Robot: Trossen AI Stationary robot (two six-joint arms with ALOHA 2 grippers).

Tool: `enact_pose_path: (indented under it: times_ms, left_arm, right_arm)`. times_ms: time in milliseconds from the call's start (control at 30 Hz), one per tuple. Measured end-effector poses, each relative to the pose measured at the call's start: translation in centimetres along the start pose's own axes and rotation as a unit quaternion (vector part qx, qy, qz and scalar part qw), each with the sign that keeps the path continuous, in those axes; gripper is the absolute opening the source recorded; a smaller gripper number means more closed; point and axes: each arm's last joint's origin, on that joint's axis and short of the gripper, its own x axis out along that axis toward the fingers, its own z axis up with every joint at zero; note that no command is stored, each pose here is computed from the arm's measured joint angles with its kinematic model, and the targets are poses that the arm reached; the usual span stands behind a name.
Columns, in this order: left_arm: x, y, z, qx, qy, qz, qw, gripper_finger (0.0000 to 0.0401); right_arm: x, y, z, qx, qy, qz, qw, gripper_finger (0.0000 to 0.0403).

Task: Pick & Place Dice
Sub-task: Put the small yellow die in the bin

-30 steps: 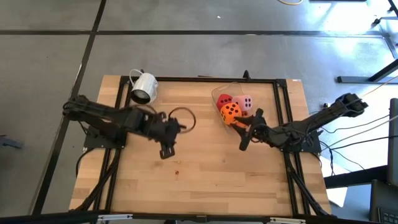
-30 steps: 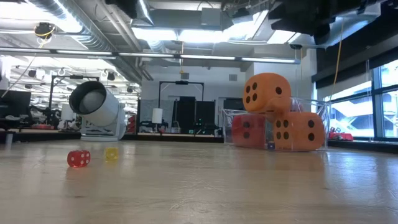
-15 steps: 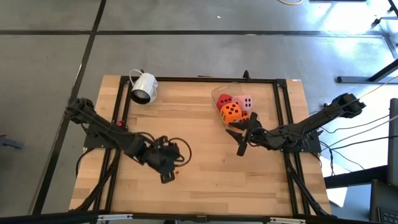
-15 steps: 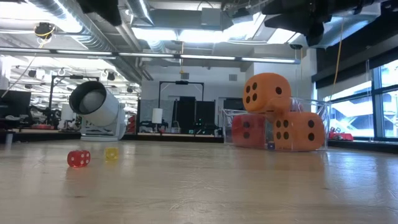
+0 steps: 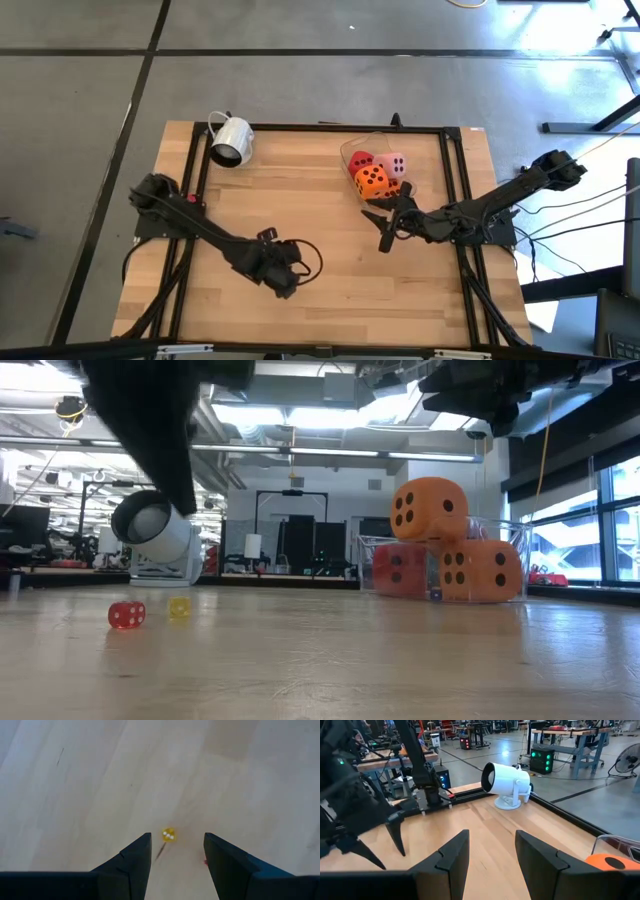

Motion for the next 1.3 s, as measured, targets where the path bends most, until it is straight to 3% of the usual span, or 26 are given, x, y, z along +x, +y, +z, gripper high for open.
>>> enact_pose_path:
  times_ms: [300, 867, 1300]
  left_arm:
    - [3.2, 0.1, 0.2, -0.013, 0.054, 0.014, 0.998, 0.0175]
    - [4.0, 1.7, 1.6, -0.045, 0.107, -0.020, 0.993, 0.0175]
    - [4.8, 3.7, 3.2, -0.107, 0.155, -0.059, 0.980, 0.0175]
  right_arm:
    - [0.1, -0.1, 0.0, -0.002, -0.001, -0.012, 1.000, 0.0160]
    - [0.1, -0.3, -0.5, -0.012, 0.018, -0.017, 1.000, 0.0160]
    - [0.0, -0.2, -0.5, -0.006, 0.020, -0.009, 1.000, 0.0160]
